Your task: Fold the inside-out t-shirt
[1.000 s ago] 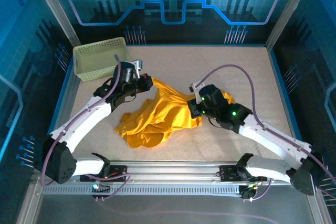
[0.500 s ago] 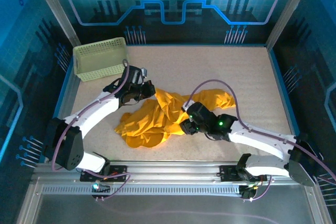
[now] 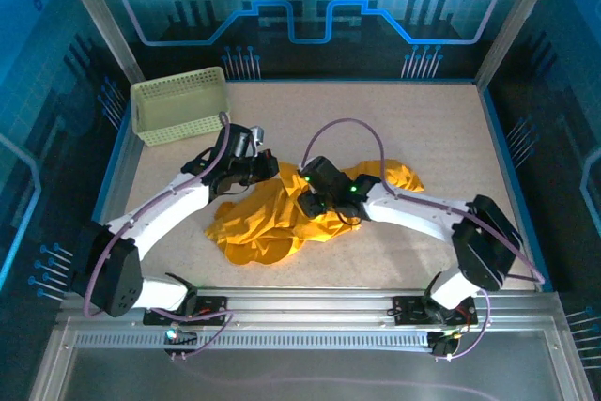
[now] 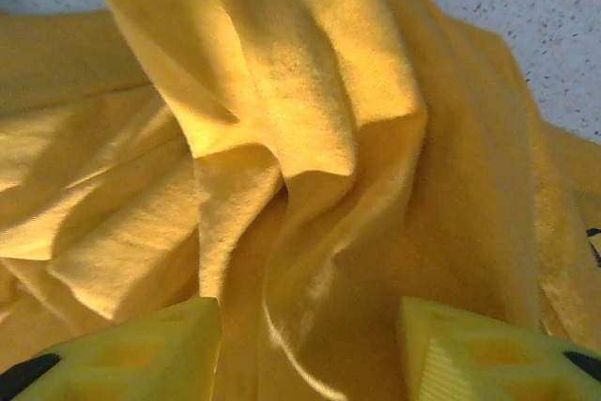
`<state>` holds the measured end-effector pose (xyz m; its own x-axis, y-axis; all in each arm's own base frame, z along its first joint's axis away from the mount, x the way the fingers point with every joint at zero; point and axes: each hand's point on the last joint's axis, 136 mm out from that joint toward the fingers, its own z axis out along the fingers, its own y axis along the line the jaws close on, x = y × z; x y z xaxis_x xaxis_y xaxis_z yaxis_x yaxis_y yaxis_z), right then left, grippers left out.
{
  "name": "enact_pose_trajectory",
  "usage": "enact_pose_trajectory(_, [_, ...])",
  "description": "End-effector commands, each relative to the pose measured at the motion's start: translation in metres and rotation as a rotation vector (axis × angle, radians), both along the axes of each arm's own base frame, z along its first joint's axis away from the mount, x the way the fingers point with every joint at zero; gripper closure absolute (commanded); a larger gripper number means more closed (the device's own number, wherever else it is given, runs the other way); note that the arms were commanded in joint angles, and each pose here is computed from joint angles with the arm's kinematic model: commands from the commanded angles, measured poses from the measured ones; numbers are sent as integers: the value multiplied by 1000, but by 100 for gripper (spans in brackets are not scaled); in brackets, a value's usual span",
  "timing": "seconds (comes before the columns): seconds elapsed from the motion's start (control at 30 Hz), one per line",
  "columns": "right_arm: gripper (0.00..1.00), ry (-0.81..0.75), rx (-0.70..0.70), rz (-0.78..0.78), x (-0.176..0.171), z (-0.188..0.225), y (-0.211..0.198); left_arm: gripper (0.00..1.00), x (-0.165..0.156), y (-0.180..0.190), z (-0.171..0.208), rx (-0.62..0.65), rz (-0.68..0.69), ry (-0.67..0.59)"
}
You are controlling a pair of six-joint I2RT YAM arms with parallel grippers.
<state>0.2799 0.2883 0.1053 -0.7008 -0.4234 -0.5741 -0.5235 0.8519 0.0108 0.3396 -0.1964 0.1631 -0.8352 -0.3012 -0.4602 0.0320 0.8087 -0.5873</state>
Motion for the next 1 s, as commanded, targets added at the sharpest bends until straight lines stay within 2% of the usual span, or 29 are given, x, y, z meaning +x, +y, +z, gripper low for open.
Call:
enact_pose_trajectory(0.0, [51, -31, -64, -20, 14, 0, -5, 100, -1, 0, 4, 7, -12, -29])
enact_pose_trajectory(0.07, [67, -28, -87, -25, 15, -4, -8, 100, 1, -1, 4, 7, -12, -28])
enact_pose_trajectory(0.1, [82, -28, -85, -23, 14, -3, -9, 100, 1, 0, 3, 13, -10, -28])
enact_pose_trajectory(0.13, [91, -32, -73, -21, 12, 0, -9, 100, 3, 2, 2, 26, -2, -24])
enact_pose_trajectory(0.17, [98, -37, -61, -20, 11, 3, -10, 100, 3, 4, 0, 40, 6, -18])
enact_pose_trajectory(0.2, [100, -42, -51, -28, 10, 8, -13, 100, 5, 5, -2, 56, 11, -10])
enact_pose_trajectory(0.3, [100, -44, 21, -49, 5, 22, -21, 100, 9, 6, -10, 87, 5, 10])
enact_pose_trajectory(0.43, [100, -17, 237, -21, -11, 46, -23, 100, 16, 3, -21, 129, -11, 52])
enact_pose_trajectory(0.53, [100, 7, 304, -41, -20, 48, -33, 94, 22, 3, -27, 160, -12, 67])
enact_pose_trajectory(0.57, [100, 10, 308, -57, -22, 46, -38, 90, 25, 4, -29, 172, -8, 71])
enact_pose_trajectory(0.67, [100, 52, 343, -146, -22, 30, -55, 71, 29, -2, -38, 210, -44, 122])
enact_pose_trajectory(0.73, [100, 106, 361, -214, -20, 11, -65, 58, 25, -8, -38, 310, -87, 127])
enact_pose_trajectory(0.83, [100, 143, 294, -312, -15, -11, -81, 44, 14, -9, -29, 456, -101, 44])
enact_pose_trajectory(0.9, [100, 140, 238, -357, -10, -16, -91, 31, 4, -6, -19, 472, -69, -3])
enact_pose_trajectory(0.97, [93, 116, 198, -359, -4, -13, -94, 27, -9, -4, -14, 439, -46, -43])
